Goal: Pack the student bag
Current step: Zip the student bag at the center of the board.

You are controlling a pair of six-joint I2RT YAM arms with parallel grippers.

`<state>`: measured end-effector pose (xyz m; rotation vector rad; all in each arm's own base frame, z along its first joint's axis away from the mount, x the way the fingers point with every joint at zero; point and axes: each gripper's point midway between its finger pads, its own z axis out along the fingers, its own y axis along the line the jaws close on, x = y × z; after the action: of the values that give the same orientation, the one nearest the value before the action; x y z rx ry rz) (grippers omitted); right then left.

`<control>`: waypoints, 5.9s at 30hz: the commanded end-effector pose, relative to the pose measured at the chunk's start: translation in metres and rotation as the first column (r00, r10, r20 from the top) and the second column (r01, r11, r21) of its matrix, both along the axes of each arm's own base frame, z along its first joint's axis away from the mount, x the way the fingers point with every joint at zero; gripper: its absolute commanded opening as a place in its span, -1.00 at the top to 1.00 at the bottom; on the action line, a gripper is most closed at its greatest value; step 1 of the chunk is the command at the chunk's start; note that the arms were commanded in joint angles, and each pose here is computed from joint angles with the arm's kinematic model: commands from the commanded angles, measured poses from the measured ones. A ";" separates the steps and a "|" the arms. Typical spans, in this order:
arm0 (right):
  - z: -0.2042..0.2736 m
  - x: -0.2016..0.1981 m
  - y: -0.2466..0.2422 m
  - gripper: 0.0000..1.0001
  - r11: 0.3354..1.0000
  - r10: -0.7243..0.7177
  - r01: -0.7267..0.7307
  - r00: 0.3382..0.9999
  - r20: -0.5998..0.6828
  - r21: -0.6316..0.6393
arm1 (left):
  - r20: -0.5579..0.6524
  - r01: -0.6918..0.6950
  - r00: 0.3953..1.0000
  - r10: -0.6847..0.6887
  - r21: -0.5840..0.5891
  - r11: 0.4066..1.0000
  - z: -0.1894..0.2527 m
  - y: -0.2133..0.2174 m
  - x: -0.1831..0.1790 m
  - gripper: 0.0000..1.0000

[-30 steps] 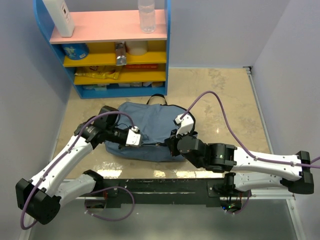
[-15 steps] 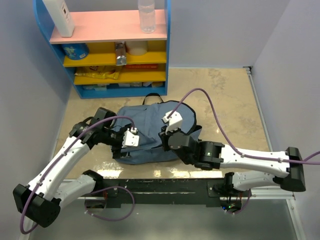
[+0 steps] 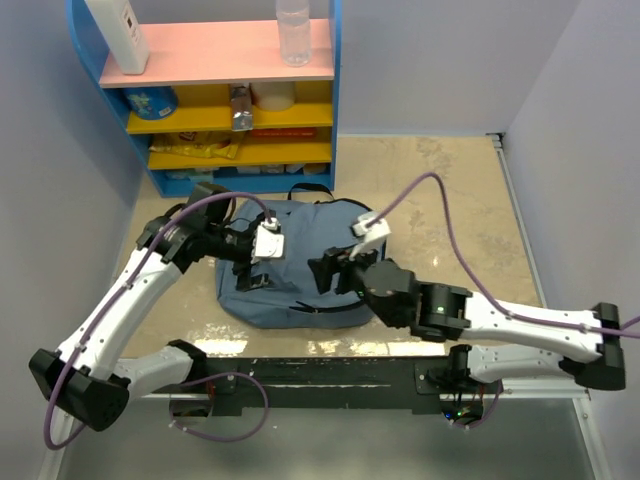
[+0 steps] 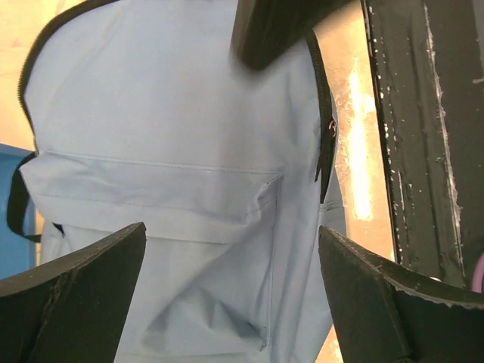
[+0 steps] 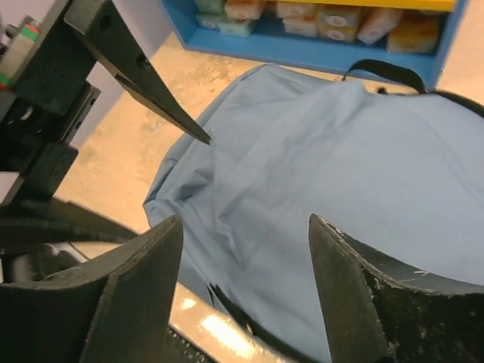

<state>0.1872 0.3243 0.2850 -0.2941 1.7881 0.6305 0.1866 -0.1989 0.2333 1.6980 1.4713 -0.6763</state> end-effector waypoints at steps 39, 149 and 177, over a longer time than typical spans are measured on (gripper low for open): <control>-0.108 -0.071 -0.076 -0.18 0.990 -0.083 0.117 0.936 -0.341 0.083 | -0.101 0.332 0.941 -0.322 0.447 0.830 -0.106 -0.063 -0.042 1.00; -0.109 -0.022 0.009 1.00 0.928 0.268 -0.247 0.963 0.039 -0.279 | -0.201 0.173 0.967 -0.158 0.061 0.983 -0.068 -0.029 -0.053 -1.00; -0.104 -0.009 -0.028 1.00 0.988 0.105 -0.105 0.994 -0.008 -0.110 | -0.146 0.140 0.983 -0.108 0.231 0.963 -0.139 -0.045 -0.058 1.00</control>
<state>0.1624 0.3057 0.1580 -0.5877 1.8644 0.6237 0.1418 -0.2541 0.1045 1.9399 1.5544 -0.7085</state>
